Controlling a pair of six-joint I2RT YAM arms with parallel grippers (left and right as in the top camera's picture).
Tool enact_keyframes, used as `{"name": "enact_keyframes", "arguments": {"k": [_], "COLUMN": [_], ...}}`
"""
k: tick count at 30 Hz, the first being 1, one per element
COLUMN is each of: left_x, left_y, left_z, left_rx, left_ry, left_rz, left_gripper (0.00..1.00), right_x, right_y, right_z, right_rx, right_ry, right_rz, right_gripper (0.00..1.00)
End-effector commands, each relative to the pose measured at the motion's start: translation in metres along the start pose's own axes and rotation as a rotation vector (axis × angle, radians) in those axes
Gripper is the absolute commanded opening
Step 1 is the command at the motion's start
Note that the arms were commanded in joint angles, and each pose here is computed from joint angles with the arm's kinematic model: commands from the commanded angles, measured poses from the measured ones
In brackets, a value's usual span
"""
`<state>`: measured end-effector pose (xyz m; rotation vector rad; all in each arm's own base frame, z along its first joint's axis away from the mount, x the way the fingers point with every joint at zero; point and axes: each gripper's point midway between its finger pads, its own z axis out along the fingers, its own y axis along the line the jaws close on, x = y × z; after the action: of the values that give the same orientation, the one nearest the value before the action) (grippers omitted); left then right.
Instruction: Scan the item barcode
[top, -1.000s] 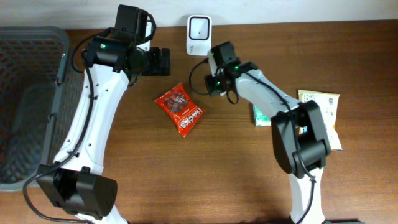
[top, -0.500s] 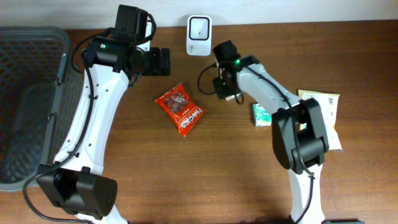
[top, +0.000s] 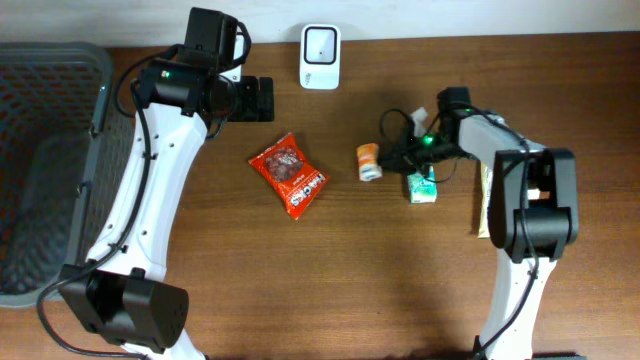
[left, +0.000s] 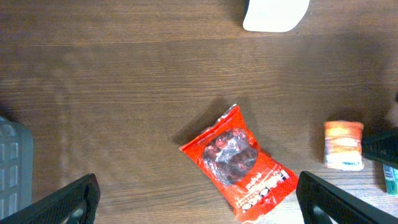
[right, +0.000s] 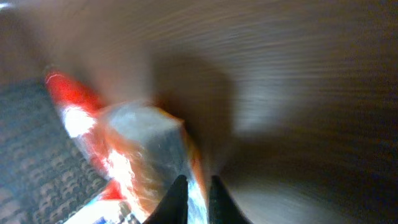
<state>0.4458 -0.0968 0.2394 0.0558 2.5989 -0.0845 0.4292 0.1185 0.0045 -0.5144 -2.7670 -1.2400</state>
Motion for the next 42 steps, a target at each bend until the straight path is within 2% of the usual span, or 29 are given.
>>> {"name": "enact_keyframes", "arguments": {"k": [1, 3, 5, 8, 9, 10, 13, 15, 19, 23, 24, 26, 29, 30, 31, 32, 33, 34, 36, 40, 42], "left_x": [0.000, 0.000, 0.000, 0.000, 0.000, 0.000, 0.000, 0.000, 0.000, 0.000, 0.000, 0.000, 0.000, 0.000, 0.000, 0.000, 0.000, 0.000, 0.000, 0.000, 0.000], "left_y": [0.001, 0.001, 0.001, 0.001, 0.001, 0.001, 0.001, 0.001, 0.001, 0.001, 0.001, 0.001, 0.001, 0.001, 0.001, 0.001, 0.001, 0.001, 0.001, 0.001, 0.001], "left_z": [-0.001, -0.001, -0.001, -0.001, -0.001, -0.001, -0.001, -0.001, -0.001, -0.001, -0.001, -0.001, -0.001, -0.001, -0.001, -0.001, -0.001, -0.001, -0.001, -0.001, -0.001], "left_rx": [0.005, 0.005, 0.005, 0.005, 0.005, 0.005, 0.005, 0.005, 0.005, 0.005, 0.005, 0.005, 0.005, 0.005, 0.005, 0.005, 0.005, 0.005, 0.005, 0.005, 0.005], "left_ry": [-0.001, -0.001, -0.001, -0.001, -0.001, -0.001, -0.001, -0.001, -0.001, -0.001, -0.001, -0.001, -0.001, -0.001, -0.001, -0.001, -0.001, -0.001, -0.001, -0.001, -0.001], "left_rz": [0.001, 0.001, 0.001, 0.000, 0.001, 0.000, 0.001, 0.001, 0.001, 0.000, 0.001, 0.001, 0.001, 0.000, 0.001, 0.001, 0.001, 0.001, 0.001, 0.001, 0.001], "left_gripper": [0.99, 0.99, 0.99, 0.99, 0.99, 0.99, 0.99, 0.99, 0.99, 0.99, 0.99, 0.99, 0.99, 0.99, 0.99, 0.99, 0.99, 0.99, 0.99, 0.99, 0.99], "right_x": [-0.029, -0.030, -0.019, 0.000, 0.005, 0.018, 0.028, 0.030, 0.021, 0.009, 0.006, 0.007, 0.025, 0.026, 0.022, 0.011, 0.005, 0.001, -0.010, -0.013, -0.014], "right_y": [-0.024, 0.008, 0.031, 0.053, 0.057, 0.063, 0.026, 0.009, 0.008, 0.025, 0.029, 0.041, 0.088, 0.096, 0.089, 0.066, 0.053, 0.047, 0.046, 0.056, 0.052], "right_z": [-0.056, -0.112, -0.122, -0.084, -0.075, -0.053, -0.022, -0.009, 0.000, 0.007, 0.008, 0.012, 0.006, -0.011, -0.018, -0.027, -0.026, -0.023, -0.009, 0.017, 0.018], "right_rx": [0.169, 0.275, 0.279, 0.297, 0.301, 0.312, 0.468, 0.467, 0.434, 0.347, 0.329, 0.259, -0.086, -0.212, -0.205, -0.119, -0.038, 0.016, 0.115, 0.223, 0.249], "right_ry": [-0.105, -0.119, -0.088, -0.016, 0.002, 0.044, 0.034, 0.037, 0.000, -0.037, -0.047, -0.029, 0.070, 0.079, 0.071, 0.045, 0.024, 0.006, -0.059, -0.140, -0.151], "right_rz": [-0.004, -0.091, -0.144, -0.222, -0.239, -0.273, -0.132, -0.112, -0.127, -0.161, -0.178, -0.247, -0.456, -0.482, -0.452, -0.356, -0.285, -0.225, -0.142, -0.084, -0.077], "right_gripper": [0.19, 0.26, 0.30, 0.32, 0.39, 0.40, 0.40, 0.39, 0.38, 0.15, 0.04, 0.04, 0.04, 0.04, 0.04, 0.15, 0.40, 0.42, 0.54, 0.48, 0.40]}}
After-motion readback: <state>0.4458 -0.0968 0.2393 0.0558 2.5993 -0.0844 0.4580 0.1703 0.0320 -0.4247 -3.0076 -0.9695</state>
